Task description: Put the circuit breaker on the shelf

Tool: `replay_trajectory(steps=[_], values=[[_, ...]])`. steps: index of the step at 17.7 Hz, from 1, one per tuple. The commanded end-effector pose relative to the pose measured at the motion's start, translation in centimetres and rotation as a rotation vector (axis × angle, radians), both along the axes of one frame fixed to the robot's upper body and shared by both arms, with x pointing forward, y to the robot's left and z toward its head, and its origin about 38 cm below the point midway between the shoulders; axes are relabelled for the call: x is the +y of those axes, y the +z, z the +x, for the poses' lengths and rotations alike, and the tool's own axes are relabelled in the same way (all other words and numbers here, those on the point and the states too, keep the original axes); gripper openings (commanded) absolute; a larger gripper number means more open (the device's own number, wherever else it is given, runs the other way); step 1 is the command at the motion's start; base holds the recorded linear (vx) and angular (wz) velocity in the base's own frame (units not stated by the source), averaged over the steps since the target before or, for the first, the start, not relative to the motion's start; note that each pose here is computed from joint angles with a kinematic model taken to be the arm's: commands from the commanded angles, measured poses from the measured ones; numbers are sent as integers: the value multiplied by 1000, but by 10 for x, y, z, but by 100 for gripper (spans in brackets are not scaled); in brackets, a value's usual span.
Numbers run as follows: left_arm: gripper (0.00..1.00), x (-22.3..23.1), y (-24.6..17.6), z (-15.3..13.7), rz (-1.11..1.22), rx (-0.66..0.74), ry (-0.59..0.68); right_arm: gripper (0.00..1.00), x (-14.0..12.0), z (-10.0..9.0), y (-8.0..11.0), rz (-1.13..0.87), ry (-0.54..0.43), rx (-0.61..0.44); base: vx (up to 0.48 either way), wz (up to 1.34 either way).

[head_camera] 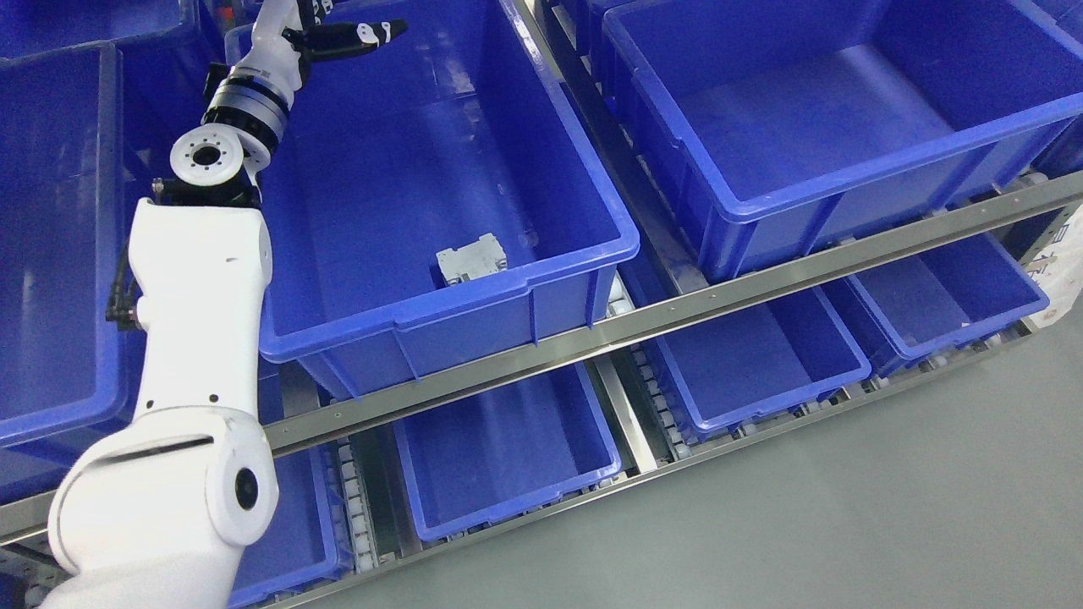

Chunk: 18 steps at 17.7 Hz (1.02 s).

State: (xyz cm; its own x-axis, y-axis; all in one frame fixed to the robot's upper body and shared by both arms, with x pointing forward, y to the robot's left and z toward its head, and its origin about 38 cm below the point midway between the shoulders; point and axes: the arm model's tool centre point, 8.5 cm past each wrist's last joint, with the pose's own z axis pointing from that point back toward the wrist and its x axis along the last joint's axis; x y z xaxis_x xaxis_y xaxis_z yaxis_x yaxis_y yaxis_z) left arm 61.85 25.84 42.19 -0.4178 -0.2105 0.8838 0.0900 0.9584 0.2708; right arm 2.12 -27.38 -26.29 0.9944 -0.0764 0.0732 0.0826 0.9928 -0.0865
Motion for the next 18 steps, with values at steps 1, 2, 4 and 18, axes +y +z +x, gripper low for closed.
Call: replay_trajectory(steps=[1, 2, 4, 18], values=[[100, 41, 55, -78, -157, -260, 74, 100, -11, 0, 1, -18, 1, 0, -35, 17], [100, 41, 57, -89, -145, -281, 83, 100, -11, 0, 1, -18, 1, 0, -35, 17], [100, 29, 50, -104, -92, -307, 72, 100, -11, 0, 1, -18, 1, 0, -84, 44], [100, 13, 8, -117, -29, -273, 51, 100, -11, 0, 1, -18, 1, 0, -142, -27]])
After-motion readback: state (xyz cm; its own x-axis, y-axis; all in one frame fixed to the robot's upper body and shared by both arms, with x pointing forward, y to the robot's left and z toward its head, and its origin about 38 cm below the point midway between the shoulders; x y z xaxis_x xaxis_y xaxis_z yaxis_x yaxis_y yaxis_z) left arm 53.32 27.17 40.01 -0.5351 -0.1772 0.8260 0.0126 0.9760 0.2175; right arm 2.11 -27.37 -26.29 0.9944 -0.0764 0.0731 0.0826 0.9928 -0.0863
